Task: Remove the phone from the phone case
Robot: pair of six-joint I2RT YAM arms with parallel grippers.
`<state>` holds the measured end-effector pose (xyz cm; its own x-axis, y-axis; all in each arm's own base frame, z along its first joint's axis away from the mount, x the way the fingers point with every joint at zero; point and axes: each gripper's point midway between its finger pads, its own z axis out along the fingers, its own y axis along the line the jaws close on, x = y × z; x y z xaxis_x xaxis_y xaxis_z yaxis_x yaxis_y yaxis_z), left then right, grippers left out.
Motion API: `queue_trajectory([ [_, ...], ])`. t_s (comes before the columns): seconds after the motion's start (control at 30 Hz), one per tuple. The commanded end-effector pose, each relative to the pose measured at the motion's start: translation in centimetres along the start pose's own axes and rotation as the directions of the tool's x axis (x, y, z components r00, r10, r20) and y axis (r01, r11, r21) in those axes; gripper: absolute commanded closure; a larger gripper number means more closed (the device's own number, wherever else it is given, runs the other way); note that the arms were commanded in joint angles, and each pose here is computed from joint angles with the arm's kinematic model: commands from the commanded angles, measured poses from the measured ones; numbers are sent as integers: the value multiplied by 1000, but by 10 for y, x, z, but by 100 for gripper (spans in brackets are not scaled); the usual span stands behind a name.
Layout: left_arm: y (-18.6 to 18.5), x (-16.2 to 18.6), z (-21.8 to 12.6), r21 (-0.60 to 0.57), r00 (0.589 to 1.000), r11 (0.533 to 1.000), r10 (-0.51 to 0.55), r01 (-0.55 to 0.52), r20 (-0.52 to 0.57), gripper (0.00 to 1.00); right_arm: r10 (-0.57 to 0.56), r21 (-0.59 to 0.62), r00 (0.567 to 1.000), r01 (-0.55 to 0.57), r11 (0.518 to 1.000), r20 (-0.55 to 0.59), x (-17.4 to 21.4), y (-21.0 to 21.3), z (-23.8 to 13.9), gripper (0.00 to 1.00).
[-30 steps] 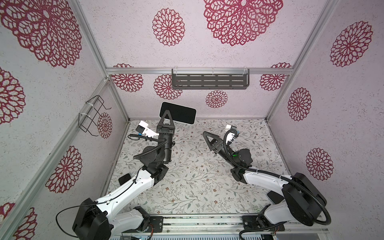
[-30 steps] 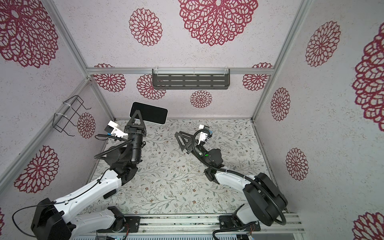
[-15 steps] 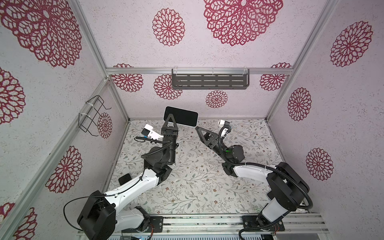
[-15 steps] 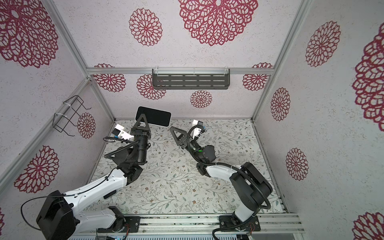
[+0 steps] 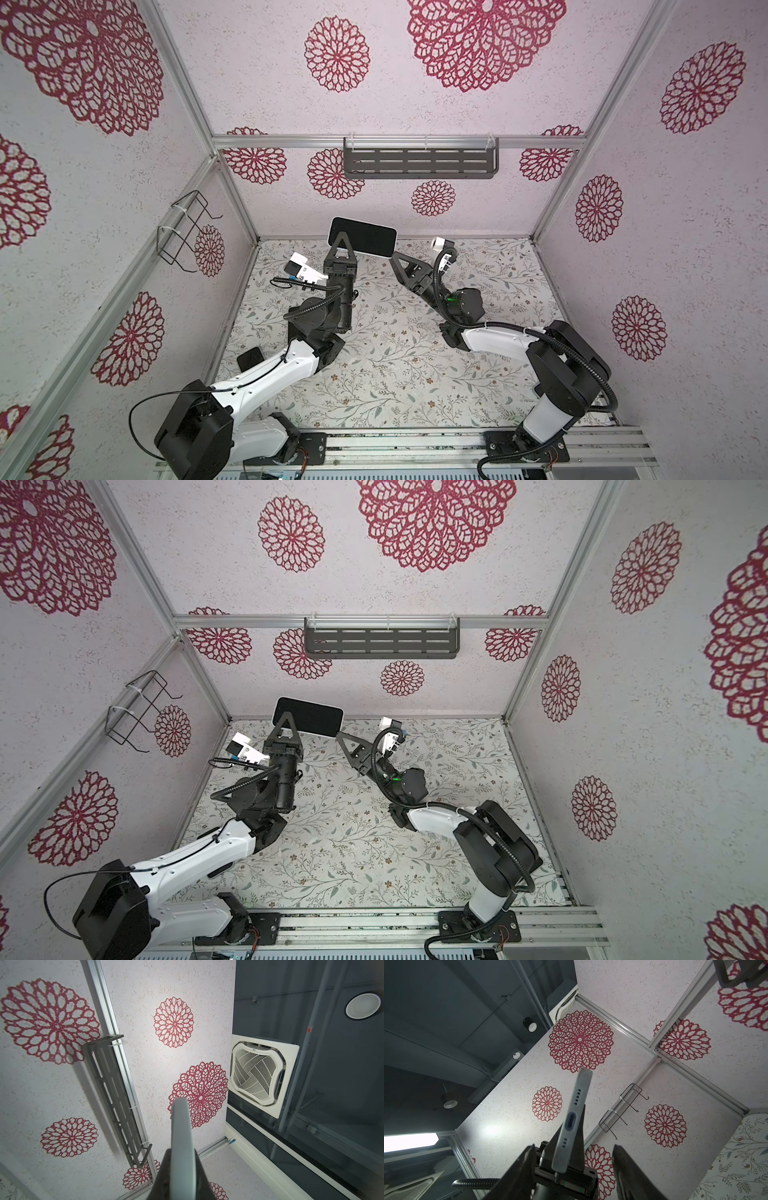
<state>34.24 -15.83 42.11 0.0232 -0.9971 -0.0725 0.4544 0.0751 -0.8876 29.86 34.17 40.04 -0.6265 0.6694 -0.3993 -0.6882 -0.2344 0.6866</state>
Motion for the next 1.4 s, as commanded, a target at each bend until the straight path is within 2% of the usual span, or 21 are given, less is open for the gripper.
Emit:
queue_trajectory([
  [0.0, -20, -3, -1, 66, 997, 995, -71, 70, 13, 100, -15, -123, 1000, 16, 992, 14, -5, 31, 6, 44],
  [0.5, -16, -1, 0, 47, 998, 997, -56, 55, 18, 100, 27, -147, 1000, -29, 989, -10, 1, 29, 9, 62],
  [0.67, -13, -1, 0, 32, 998, 998, -56, 56, 19, 100, 29, -152, 999, -32, 988, -18, 4, 32, 9, 80],
  [0.77, -9, -2, 0, -7, 998, 999, -53, 53, 18, 100, 23, -158, 999, -27, 987, -22, 4, 34, 9, 87],
  [0.93, -2, -2, 2, -138, 999, 989, -47, 45, -9, 100, 6, -169, 999, -15, 986, -49, 11, 39, 8, 88],
  [1.07, 15, -2, 7, -257, 993, 962, -112, 95, -50, 100, -56, -185, 996, 41, 982, -76, 19, 46, 4, 89],
  [1.17, 20, 3, 14, -264, 976, 948, -204, 176, -81, 100, -98, -189, 992, 80, 979, -84, 23, 46, 1, 91],
  [1.37, 29, 11, 21, -287, 951, 923, -294, 256, -99, 100, -172, -245, 977, 138, 960, -124, 40, 58, 4, 91],
])
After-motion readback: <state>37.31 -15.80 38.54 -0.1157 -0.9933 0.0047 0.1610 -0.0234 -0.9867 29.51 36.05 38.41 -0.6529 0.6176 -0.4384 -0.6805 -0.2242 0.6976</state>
